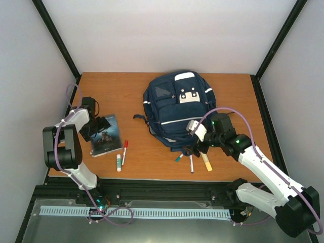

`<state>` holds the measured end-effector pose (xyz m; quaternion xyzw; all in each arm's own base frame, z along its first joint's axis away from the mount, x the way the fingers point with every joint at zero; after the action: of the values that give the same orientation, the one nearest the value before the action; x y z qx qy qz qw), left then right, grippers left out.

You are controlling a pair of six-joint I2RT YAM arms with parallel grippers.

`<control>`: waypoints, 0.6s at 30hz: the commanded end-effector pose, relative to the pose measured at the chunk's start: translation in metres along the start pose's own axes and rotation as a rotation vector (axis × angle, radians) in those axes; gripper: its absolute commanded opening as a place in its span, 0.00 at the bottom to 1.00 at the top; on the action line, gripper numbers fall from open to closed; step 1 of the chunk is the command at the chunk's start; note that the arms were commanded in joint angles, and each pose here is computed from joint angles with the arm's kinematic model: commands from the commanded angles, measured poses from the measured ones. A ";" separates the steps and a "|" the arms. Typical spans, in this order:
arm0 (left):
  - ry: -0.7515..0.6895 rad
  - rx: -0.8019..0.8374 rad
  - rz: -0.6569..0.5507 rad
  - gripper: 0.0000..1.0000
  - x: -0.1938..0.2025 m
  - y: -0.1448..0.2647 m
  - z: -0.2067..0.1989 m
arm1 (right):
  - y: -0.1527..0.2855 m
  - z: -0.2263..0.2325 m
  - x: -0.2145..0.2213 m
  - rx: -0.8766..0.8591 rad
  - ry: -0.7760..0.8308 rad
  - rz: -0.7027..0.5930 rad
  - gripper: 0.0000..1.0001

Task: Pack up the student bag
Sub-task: Move the book to the center of the board.

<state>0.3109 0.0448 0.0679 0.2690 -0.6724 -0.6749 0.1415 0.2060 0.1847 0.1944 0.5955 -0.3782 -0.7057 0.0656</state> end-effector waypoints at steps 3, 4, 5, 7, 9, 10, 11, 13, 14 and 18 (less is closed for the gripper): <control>-0.049 0.118 0.037 1.00 -0.003 -0.020 -0.039 | -0.004 0.007 -0.005 -0.067 -0.022 -0.008 1.00; -0.067 0.114 0.036 1.00 -0.004 -0.020 -0.044 | -0.006 0.006 -0.004 -0.072 -0.027 -0.002 1.00; -0.091 0.108 0.032 1.00 -0.004 -0.020 -0.051 | -0.006 0.006 -0.004 -0.073 -0.028 0.003 1.00; -0.133 0.099 0.019 1.00 -0.004 -0.019 -0.063 | -0.007 0.006 -0.004 -0.073 -0.033 0.008 1.00; -0.162 0.094 0.008 0.99 -0.003 -0.017 -0.072 | -0.006 0.006 -0.003 -0.068 -0.030 0.006 1.00; -0.173 0.094 0.000 0.99 -0.002 -0.016 -0.076 | -0.006 0.006 -0.003 -0.065 -0.028 0.004 1.00; -0.186 0.091 -0.008 0.99 0.000 -0.014 -0.080 | -0.005 0.006 -0.003 -0.063 -0.027 0.003 1.00; -0.208 0.087 -0.016 0.99 0.005 -0.013 -0.085 | -0.005 0.006 -0.003 -0.060 -0.024 0.003 1.00; -0.217 0.091 -0.015 0.99 0.008 -0.013 -0.089 | -0.005 0.006 -0.003 -0.061 -0.024 0.004 1.00; -0.285 0.109 -0.006 0.96 0.028 -0.016 -0.107 | -0.008 0.006 -0.001 -0.073 -0.033 0.015 1.00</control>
<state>0.3541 -0.0269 0.0693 0.2132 -0.6915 -0.6891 0.0385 0.2039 0.1894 0.1819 0.5736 -0.3691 -0.7258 0.0889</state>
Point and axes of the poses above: each gripper's point midway between its finger pads, its own y axis back along the fingers, its own z axis along the line the jaws close on, x = y × z, the point moved 3 cm from there along y, back along the fingers, and after that the axes turned 7 degrees about -y, right-handed, at the moved point
